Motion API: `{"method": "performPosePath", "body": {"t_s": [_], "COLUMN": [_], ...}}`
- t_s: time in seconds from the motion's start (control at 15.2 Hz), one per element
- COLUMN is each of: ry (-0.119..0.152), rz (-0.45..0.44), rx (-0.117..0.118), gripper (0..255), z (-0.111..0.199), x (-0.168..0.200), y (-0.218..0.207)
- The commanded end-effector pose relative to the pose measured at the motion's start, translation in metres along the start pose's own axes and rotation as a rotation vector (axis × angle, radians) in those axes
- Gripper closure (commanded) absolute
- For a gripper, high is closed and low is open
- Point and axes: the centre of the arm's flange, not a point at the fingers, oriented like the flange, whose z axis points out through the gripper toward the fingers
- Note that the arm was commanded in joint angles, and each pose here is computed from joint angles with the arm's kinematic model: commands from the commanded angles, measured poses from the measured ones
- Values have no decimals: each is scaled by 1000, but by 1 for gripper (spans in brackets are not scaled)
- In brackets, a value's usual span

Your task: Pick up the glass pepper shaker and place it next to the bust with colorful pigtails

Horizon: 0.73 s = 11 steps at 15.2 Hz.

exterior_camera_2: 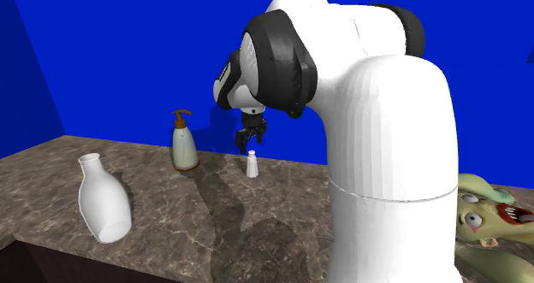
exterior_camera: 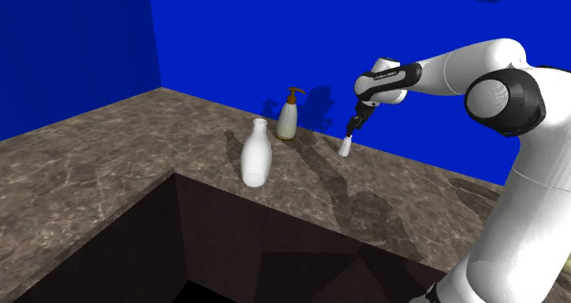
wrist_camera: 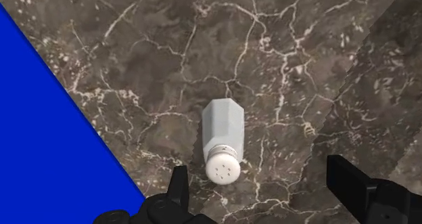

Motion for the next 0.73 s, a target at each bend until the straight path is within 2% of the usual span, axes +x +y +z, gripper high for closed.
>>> {"method": "performPosePath", "body": {"t_s": [0.0,0.53,0.66], "ry": [13,14,14], "rz": [-11,-11,-11], "rx": [-4,-5,-5], "gripper": [0,0,0], "z": [14,55,55], "x": [17,18,18], "y": [16,17,17]}}
